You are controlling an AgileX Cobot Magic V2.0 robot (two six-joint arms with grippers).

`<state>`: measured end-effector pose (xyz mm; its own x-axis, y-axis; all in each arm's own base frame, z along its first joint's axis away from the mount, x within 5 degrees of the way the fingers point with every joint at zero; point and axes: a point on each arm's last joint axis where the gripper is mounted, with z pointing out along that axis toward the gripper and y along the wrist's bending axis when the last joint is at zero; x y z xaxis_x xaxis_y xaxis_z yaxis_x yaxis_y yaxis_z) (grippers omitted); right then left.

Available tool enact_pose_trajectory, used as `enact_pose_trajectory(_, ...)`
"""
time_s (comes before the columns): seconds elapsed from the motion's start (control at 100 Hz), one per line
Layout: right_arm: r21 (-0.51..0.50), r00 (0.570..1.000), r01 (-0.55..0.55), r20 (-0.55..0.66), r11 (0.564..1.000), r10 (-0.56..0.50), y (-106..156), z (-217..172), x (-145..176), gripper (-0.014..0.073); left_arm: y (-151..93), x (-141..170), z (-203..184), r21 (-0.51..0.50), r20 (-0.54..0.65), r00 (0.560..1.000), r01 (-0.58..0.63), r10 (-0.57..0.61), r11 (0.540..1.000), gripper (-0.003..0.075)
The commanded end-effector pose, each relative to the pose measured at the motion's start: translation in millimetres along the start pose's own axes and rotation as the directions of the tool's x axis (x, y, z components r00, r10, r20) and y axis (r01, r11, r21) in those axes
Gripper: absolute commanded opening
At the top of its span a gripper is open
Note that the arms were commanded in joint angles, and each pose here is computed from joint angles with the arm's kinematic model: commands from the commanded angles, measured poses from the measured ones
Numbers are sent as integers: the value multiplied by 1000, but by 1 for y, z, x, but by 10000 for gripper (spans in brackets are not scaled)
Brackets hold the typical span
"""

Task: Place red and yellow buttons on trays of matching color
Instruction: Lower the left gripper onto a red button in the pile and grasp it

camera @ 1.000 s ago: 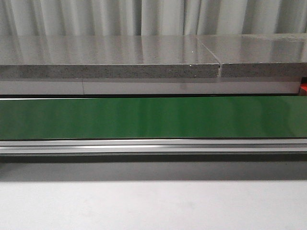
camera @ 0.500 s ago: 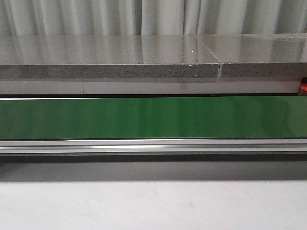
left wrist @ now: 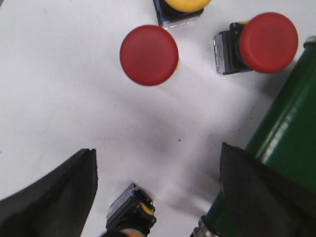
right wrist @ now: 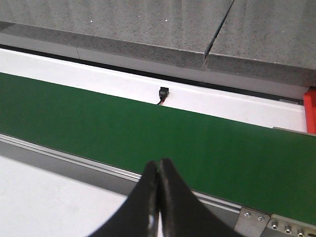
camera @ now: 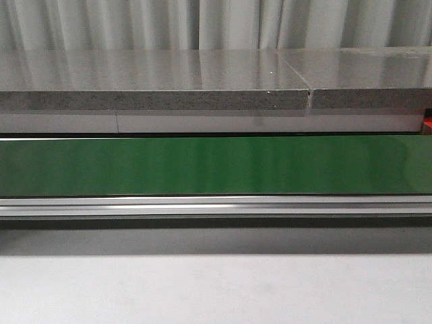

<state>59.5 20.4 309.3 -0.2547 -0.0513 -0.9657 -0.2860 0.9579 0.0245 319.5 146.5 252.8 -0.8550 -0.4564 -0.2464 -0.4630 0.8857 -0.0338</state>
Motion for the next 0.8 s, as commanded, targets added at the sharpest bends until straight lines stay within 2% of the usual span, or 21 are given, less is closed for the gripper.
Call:
enact_pose_trajectory(0.0, 11, 996, 15, 89, 1000, -16, -1, -2, -14, -67, 0, -17, -9, 4, 42, 999, 1, -1, 1000, 510)
enact_pose_trajectory(0.19, 11, 996, 15, 89, 1000, -16, -1, -2, -14, -67, -1, -39, 16, 2, -12, 1000, 1, -1, 1000, 510)
enact_pose_trajectory(0.46, 11, 996, 15, 89, 1000, -16, -1, -2, -14, -67, -1, -61, 36, -3, -7, 1000, -2, 2, 1000, 500)
enact_pose_trajectory(0.58, 11, 996, 15, 89, 1000, -16, -1, -2, -14, -67, -1, -63, 38, -1, 5, 1000, -1, 1, 1000, 417)
enact_pose_trajectory(0.7, 11, 996, 15, 89, 1000, -16, -1, -2, -14, -67, -1, -63, 38, -1, 5, 1000, -1, 1, 1000, 265)
enact_pose_trajectory(0.79, 11, 996, 15, 89, 1000, -16, -1, -2, -14, -67, -1, -63, 38, -2, 4, 1000, -1, 1, 1000, 181)
